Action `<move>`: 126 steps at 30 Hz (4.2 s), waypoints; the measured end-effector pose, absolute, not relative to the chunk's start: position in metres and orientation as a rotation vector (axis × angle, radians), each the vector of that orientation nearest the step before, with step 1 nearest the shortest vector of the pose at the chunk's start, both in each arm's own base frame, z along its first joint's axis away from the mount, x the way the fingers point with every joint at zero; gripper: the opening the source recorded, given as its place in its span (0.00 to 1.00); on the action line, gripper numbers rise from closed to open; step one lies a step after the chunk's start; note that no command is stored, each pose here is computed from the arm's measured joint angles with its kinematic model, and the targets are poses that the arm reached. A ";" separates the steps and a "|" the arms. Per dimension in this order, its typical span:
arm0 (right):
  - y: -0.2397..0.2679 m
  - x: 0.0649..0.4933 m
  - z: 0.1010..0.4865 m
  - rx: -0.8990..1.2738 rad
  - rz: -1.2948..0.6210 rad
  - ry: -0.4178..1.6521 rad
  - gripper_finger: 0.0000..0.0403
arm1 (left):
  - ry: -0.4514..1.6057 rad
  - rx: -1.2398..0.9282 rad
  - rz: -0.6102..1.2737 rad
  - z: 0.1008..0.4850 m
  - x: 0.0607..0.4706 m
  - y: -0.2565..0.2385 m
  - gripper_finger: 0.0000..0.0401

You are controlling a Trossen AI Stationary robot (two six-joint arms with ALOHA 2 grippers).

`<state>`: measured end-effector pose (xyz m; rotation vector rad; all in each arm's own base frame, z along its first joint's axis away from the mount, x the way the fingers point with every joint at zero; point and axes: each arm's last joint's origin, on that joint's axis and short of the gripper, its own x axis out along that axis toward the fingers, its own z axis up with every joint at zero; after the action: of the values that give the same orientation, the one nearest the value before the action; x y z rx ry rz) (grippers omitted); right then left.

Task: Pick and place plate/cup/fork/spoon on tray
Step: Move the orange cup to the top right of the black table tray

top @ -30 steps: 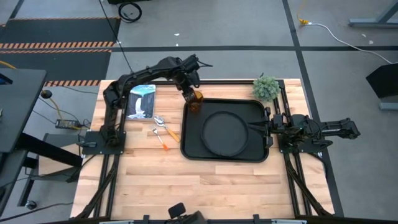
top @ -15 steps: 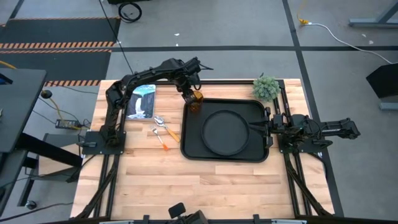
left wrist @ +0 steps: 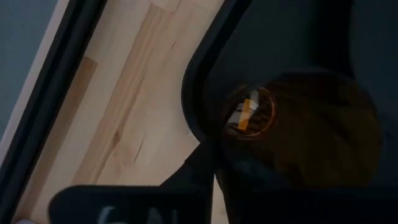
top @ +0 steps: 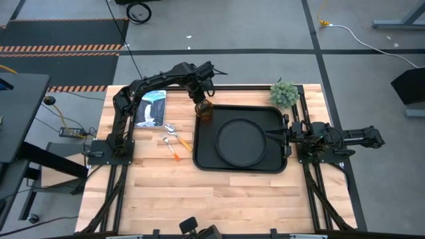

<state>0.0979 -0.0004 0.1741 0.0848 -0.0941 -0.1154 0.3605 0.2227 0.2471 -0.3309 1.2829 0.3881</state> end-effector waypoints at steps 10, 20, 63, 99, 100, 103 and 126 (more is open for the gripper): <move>0.000 0.098 0.174 0.085 -0.115 -0.094 0.22 | 1.307 -0.204 0.430 0.248 0.371 0.208 0.02; 0.000 0.098 0.174 0.085 -0.115 -0.094 0.22 | 1.263 -0.173 0.425 0.274 0.377 0.203 0.01; 0.000 0.098 0.174 0.084 -0.115 -0.094 0.22 | 0.942 -0.174 0.248 0.322 0.407 0.182 0.01; 0.001 0.095 0.190 0.335 -0.015 -0.269 0.22 | 0.493 0.040 0.182 0.298 0.459 0.157 0.01; 0.002 0.095 0.191 0.340 0.016 -0.265 0.22 | 0.487 0.041 0.186 0.293 0.459 0.159 0.01; 0.004 0.095 0.191 0.334 0.084 -0.255 0.22 | 0.475 0.037 0.202 0.279 0.458 0.165 0.01; 0.008 0.089 0.205 0.289 0.254 -0.384 0.22 | 0.565 -0.003 0.123 0.253 0.522 0.184 0.01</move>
<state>0.0893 0.0082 0.2045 0.2895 -0.3841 0.2535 0.5216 0.1836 0.2526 -0.0033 0.5648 0.1229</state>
